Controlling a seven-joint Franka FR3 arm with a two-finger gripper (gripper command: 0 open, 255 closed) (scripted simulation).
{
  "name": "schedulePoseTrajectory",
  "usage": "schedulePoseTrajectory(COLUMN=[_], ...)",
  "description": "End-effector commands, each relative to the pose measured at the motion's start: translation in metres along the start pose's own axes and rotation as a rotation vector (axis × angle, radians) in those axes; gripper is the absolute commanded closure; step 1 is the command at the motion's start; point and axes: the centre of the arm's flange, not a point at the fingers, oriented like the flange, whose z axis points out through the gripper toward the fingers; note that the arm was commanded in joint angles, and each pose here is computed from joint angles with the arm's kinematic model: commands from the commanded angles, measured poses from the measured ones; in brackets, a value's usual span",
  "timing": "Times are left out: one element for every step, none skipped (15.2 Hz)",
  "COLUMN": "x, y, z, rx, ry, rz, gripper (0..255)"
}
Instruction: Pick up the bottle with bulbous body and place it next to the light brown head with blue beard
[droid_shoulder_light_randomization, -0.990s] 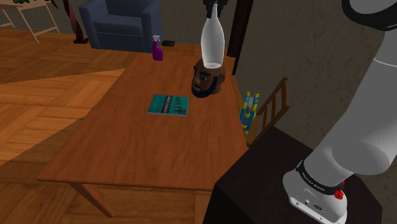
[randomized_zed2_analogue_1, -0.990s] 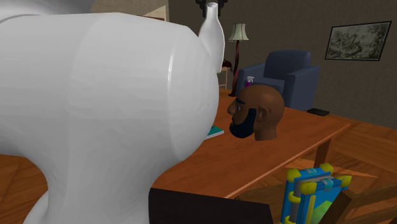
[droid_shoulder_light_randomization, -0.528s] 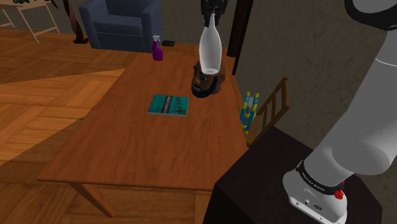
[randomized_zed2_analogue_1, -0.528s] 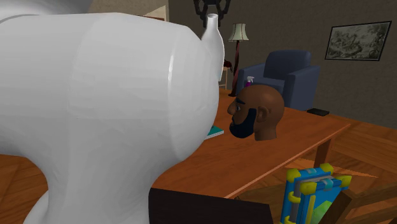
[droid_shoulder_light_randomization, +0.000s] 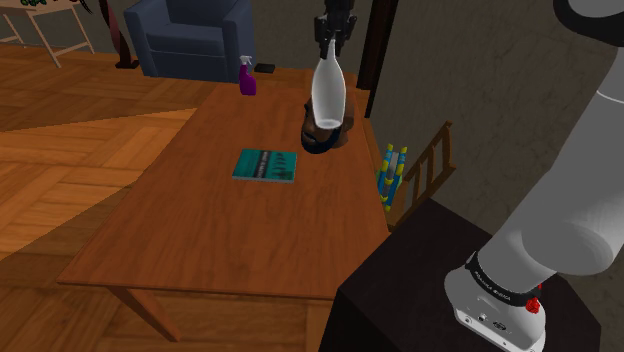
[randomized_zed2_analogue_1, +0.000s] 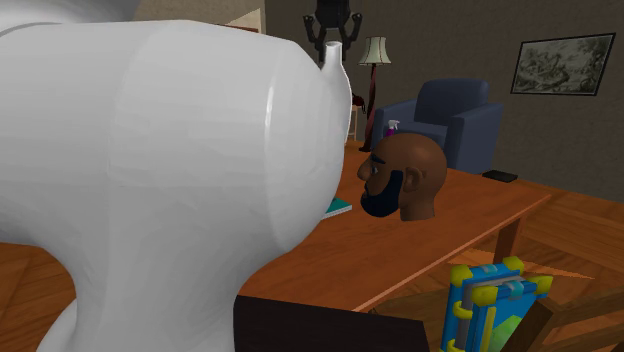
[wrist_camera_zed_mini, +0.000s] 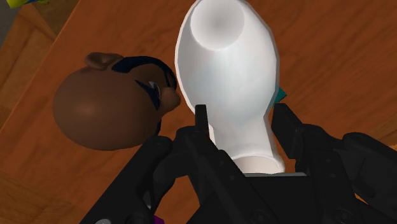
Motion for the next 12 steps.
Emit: schedulePoseTrajectory(x=[-0.001, -0.002, -0.002, -0.003, -0.003, -0.004, -0.004, -0.004, -0.005, -0.005, -0.006, -0.006], y=[0.000, 0.000, 0.000, 0.000, 0.000, 0.000, 0.000, 0.000, 0.000, 0.000, 0.000, 0.000], z=[0.010, 0.015, 0.020, 0.025, 0.031, 0.036, 0.041, 0.046, 0.052, 0.057, 0.062, 0.068], rx=[0.000, 0.000, 0.000, 0.000, 0.000, 0.000, 0.000, 0.000, 0.000, 0.000, 0.000, 0.000], ry=[0.001, 0.001, 0.001, 0.001, 0.001, 0.001, 0.001, 0.001, 0.001, 0.001, 0.001, 0.001], rz=[0.000, 0.000, 0.000, 0.000, 0.000, 0.000, 0.000, 0.000, 0.000, 0.000, 0.000, 0.000], gripper=[255, 255, 255, 255, 255, 255, 255, 255, 255, 255, 255, 255])
